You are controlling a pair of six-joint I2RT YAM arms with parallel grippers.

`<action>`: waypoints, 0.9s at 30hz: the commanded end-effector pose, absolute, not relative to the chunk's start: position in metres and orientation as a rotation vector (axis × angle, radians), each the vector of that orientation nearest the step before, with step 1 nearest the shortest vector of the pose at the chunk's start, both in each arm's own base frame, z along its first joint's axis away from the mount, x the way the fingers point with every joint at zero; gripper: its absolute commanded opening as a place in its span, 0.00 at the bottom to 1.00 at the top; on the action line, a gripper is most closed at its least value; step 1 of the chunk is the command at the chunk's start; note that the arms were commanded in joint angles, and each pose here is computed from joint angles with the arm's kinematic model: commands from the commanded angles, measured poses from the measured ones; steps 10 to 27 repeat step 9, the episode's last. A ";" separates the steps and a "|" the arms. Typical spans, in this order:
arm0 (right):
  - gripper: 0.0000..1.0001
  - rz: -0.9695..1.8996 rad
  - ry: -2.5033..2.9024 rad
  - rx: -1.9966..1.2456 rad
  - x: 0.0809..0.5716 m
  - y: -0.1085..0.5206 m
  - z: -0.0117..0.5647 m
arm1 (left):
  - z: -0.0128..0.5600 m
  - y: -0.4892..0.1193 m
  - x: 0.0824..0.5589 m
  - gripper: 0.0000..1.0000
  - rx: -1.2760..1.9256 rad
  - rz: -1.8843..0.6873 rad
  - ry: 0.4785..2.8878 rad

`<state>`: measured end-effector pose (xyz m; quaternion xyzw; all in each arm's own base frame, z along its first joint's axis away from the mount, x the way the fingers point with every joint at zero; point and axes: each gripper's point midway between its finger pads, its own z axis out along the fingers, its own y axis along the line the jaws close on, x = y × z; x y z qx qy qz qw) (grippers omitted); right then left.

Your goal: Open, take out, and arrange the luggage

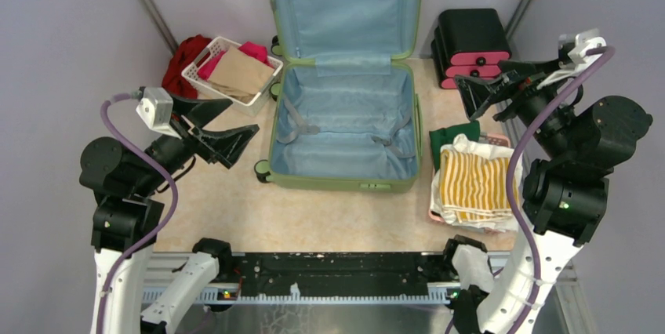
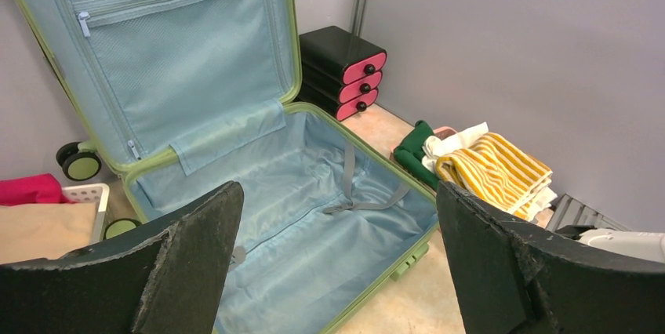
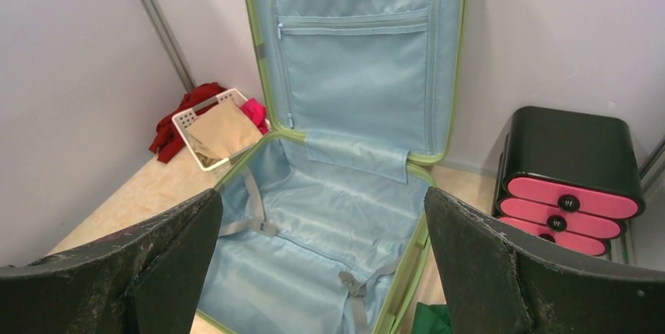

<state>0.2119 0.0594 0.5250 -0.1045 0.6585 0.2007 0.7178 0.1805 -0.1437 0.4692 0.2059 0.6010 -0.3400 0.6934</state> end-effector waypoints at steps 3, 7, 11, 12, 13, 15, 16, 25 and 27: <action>0.99 0.418 1.414 -0.260 0.209 0.060 0.534 | 0.469 -0.141 0.179 0.99 0.457 -0.743 1.337; 0.99 0.420 1.417 -0.258 0.210 0.060 0.531 | 0.468 -0.141 0.179 0.99 0.457 -0.743 1.340; 0.99 0.422 1.415 -0.263 0.209 0.060 0.532 | 0.467 -0.142 0.180 0.99 0.457 -0.745 1.340; 0.99 0.422 1.415 -0.263 0.209 0.060 0.532 | 0.467 -0.142 0.180 0.99 0.457 -0.745 1.340; 0.99 0.422 1.415 -0.263 0.209 0.060 0.532 | 0.467 -0.142 0.180 0.99 0.457 -0.745 1.340; 0.99 0.422 1.415 -0.263 0.209 0.060 0.532 | 0.467 -0.142 0.180 0.99 0.457 -0.745 1.340; 0.99 0.422 1.415 -0.263 0.209 0.060 0.532 | 0.467 -0.142 0.180 0.99 0.457 -0.745 1.340; 0.99 0.422 1.415 -0.263 0.209 0.060 0.532 | 0.467 -0.142 0.180 0.99 0.457 -0.745 1.340; 0.99 0.422 1.415 -0.263 0.209 0.060 0.532 | 0.467 -0.142 0.180 0.99 0.457 -0.745 1.340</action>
